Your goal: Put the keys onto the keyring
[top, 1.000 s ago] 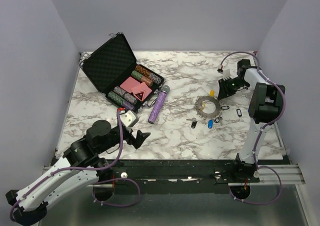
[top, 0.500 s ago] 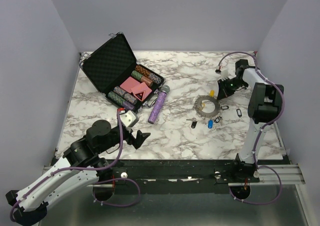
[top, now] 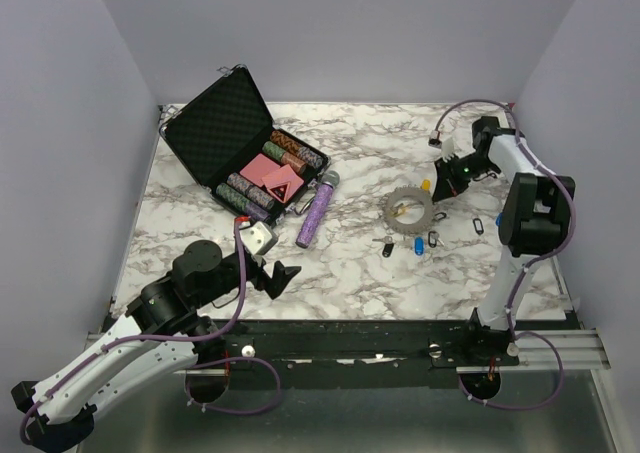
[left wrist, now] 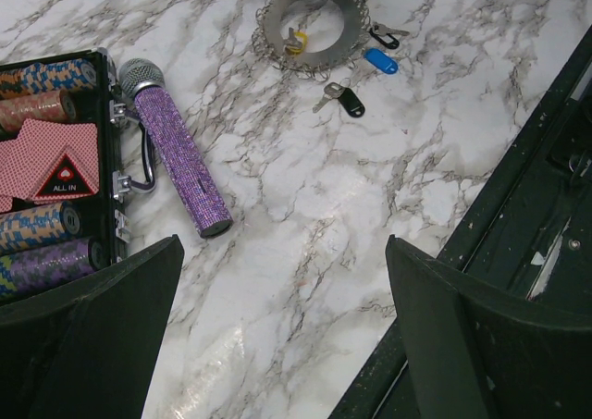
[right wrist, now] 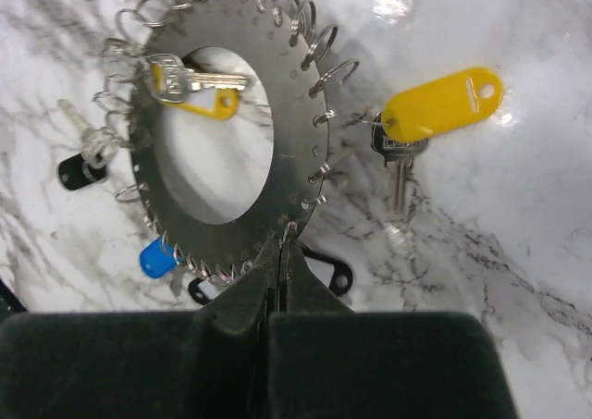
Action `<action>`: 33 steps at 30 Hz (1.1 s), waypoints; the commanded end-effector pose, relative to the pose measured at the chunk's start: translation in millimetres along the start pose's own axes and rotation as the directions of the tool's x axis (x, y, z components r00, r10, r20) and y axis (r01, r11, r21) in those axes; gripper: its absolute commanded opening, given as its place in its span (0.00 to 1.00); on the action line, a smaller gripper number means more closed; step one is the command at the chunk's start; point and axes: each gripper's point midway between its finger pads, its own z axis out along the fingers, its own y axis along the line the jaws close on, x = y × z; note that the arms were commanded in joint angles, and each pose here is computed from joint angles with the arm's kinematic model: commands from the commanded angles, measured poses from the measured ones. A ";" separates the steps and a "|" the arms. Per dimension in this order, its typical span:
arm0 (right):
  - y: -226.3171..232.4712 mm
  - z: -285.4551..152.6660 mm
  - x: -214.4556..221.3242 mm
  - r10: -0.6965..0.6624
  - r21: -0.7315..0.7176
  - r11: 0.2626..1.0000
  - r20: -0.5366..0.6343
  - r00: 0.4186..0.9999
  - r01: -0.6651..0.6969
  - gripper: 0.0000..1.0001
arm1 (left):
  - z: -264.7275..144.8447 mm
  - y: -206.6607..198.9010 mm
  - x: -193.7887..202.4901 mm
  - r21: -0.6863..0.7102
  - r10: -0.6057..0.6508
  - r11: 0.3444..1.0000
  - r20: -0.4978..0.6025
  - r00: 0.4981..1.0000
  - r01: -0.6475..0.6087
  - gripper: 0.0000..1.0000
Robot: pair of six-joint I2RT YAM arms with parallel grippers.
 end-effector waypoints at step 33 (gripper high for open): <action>293.5 -51.0 -49.5 -0.654 -0.370 0.604 0.276 0.704 0.706 0.01 | 17.8 -54.9 -47.5 0.317 0.063 0.936 0.277 0.959 -0.153 0.81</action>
